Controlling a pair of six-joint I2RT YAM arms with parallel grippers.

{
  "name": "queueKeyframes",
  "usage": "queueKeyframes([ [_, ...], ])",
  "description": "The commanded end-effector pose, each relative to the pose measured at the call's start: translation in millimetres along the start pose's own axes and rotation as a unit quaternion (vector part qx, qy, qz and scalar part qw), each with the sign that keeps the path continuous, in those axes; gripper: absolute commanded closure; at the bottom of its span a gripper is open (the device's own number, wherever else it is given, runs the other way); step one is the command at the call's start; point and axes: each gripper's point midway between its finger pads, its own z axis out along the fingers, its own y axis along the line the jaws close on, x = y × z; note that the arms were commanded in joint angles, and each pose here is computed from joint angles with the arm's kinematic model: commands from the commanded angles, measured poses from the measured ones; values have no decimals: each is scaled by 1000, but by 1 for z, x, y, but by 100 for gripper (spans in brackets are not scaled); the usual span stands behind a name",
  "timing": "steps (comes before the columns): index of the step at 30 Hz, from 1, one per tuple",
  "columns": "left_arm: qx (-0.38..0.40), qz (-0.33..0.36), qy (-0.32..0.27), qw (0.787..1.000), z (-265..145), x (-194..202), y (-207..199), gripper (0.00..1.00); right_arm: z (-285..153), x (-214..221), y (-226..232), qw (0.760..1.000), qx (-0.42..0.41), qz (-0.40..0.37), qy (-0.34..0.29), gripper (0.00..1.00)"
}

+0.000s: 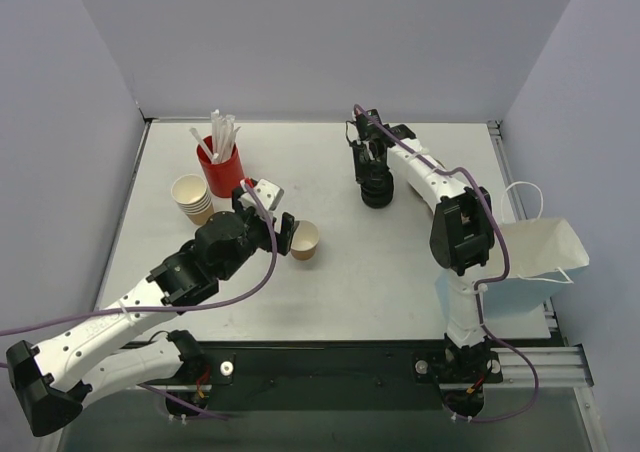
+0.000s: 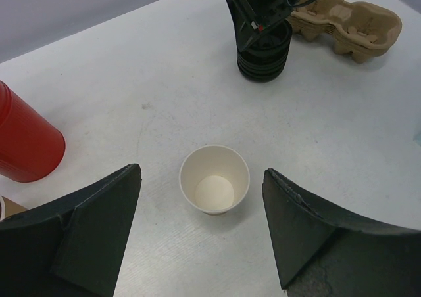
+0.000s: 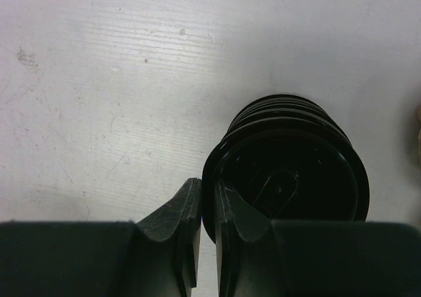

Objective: Pack the takeout coffee

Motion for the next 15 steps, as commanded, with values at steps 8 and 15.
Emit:
queueKeyframes([
  [8,1,-23,-7,1000,-6,-8,1,16,-89,-21,28,992,-111,24,-49,95],
  [15,81,-133,32,987,-29,-21,-31,21,-185,-25,90,939,-323,71,-96,95],
])
